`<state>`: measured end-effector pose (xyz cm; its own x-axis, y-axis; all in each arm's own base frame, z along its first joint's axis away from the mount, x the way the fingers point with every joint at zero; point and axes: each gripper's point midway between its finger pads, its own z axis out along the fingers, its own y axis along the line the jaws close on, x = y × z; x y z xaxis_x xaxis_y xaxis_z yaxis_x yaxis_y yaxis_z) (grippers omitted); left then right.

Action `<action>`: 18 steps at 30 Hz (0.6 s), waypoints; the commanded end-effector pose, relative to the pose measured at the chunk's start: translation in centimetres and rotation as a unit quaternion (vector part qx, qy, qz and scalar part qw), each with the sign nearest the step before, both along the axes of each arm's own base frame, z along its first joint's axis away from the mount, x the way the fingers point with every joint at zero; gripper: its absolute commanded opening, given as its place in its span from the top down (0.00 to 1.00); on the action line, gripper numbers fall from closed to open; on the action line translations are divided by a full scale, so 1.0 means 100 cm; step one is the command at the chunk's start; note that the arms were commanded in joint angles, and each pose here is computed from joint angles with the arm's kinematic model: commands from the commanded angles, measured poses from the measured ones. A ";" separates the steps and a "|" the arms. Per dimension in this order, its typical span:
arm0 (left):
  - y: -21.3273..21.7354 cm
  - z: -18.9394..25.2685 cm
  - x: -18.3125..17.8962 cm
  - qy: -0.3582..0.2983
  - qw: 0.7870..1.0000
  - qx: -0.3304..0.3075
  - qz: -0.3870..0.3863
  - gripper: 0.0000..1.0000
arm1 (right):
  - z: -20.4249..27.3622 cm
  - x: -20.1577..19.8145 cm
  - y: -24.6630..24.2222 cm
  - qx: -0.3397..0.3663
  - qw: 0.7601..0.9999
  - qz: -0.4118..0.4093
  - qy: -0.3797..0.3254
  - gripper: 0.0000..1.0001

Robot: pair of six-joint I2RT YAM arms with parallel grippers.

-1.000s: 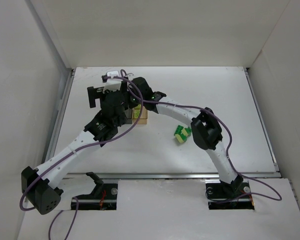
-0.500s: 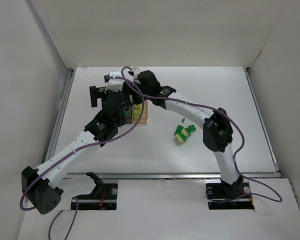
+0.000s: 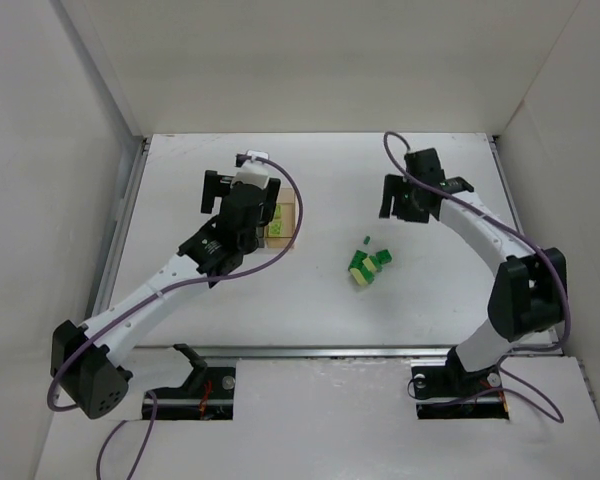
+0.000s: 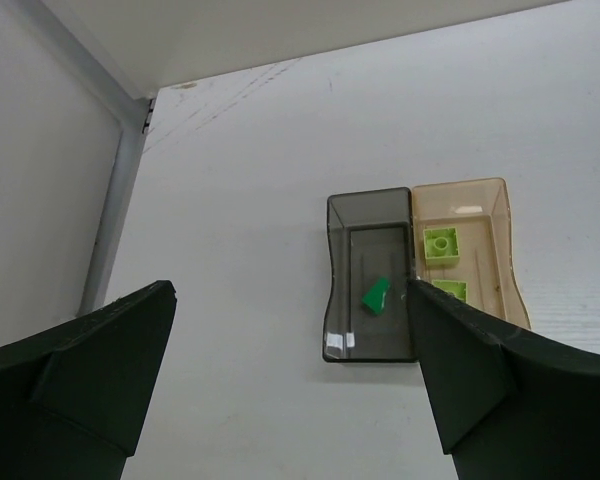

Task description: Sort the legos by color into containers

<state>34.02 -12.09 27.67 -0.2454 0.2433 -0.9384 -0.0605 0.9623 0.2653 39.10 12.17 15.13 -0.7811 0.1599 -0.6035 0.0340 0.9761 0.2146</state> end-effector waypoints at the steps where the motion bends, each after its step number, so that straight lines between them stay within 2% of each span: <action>1: -0.010 0.020 0.002 -0.016 0.999 -0.023 -0.020 0.00 | -0.040 -0.030 -0.010 -0.014 0.997 -0.005 0.075 0.31; 2: -0.012 0.019 0.002 -0.015 0.999 -0.024 -0.025 0.00 | -0.045 -0.029 -0.013 -0.010 0.996 -0.008 0.083 0.41; 4: -0.013 0.017 0.001 -0.010 0.999 -0.022 -0.029 0.00 | -0.061 -0.034 -0.018 -0.015 0.994 -0.013 0.104 0.47; 11: -0.014 0.021 -0.002 -0.014 0.999 -0.020 -0.035 0.00 | -0.091 -0.050 -0.012 -0.004 0.991 0.016 0.131 0.46; 13: -0.014 0.021 -0.002 -0.014 0.999 -0.020 -0.035 0.00 | -0.088 -0.050 -0.005 0.003 0.993 0.026 0.115 0.46; 18: -0.014 0.021 -0.002 -0.014 0.999 -0.020 -0.035 0.00 | -0.101 -0.059 0.015 -0.005 0.989 0.057 0.134 0.41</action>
<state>33.76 -13.19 26.96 -0.2598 0.2641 -0.9288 0.0055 0.9623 0.2721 32.07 11.38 4.19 -0.9431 0.1046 -0.3156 0.0538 0.9847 0.1656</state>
